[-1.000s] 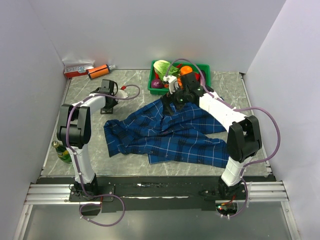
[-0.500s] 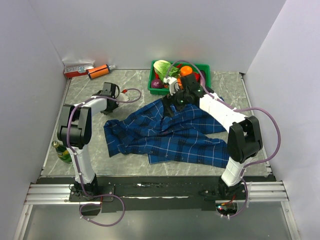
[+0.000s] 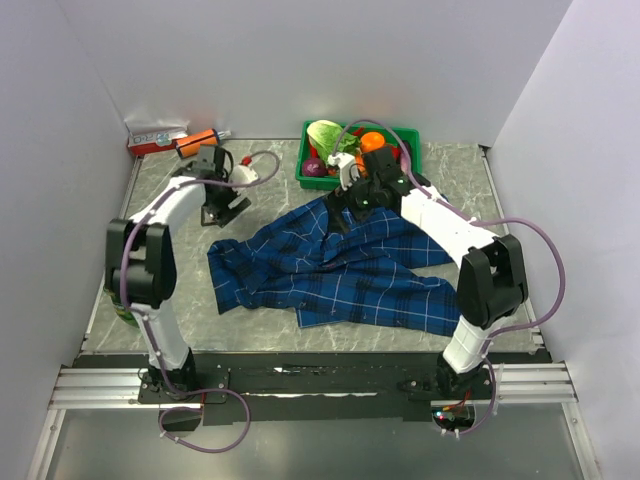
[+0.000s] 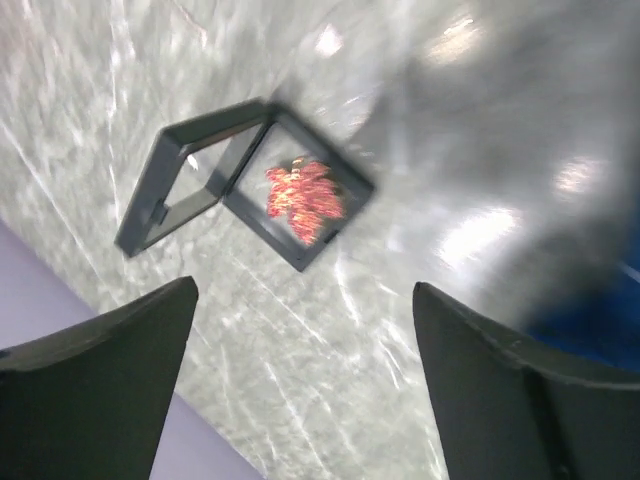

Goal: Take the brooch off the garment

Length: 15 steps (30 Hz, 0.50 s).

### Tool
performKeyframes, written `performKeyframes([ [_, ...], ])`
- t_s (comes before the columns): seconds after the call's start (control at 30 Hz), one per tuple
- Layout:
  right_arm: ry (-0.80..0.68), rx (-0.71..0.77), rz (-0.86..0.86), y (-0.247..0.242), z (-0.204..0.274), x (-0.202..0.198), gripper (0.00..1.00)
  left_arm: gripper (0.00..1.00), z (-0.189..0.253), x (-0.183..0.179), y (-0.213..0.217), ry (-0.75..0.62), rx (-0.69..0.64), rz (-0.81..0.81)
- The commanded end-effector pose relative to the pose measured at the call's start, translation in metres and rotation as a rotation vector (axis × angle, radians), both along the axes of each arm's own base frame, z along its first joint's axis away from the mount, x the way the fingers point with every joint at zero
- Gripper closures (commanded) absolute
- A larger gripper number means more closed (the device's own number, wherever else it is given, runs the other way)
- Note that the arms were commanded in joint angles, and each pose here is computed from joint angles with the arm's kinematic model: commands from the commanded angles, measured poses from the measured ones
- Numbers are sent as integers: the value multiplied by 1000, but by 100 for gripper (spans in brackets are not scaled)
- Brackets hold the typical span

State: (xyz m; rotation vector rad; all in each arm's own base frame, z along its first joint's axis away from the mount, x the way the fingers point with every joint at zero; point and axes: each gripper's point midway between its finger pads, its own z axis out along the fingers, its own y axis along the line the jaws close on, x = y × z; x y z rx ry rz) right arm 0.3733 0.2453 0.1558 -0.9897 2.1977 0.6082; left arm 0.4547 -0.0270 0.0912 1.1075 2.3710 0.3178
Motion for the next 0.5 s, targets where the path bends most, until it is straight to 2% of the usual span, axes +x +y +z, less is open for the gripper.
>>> performKeyframes([
  [0.0, -125, 50, -62, -6, 58, 9, 0, 4, 69, -30, -42, -2, -261, -132],
  [0.1, -124, 32, -192, -16, 71, 23, 0, 3, 96, -39, -64, -20, -391, -195],
  [0.17, -108, 33, -297, -23, 77, 32, 0, 4, 126, -32, -80, -107, -501, -221],
  [0.23, -159, 19, -394, -34, 90, 45, 0, 3, 147, -25, -87, -159, -607, -155],
  [0.27, -182, 19, -416, -39, 96, 50, 0, 4, 168, -11, -90, -249, -650, -134],
  [0.3, -221, 18, -447, -44, 108, 56, 0, 4, 176, -7, -91, -258, -730, -54],
  [0.47, -326, 94, -525, -65, 166, 76, 0, 4, 217, 26, -89, -389, -894, 96],
])
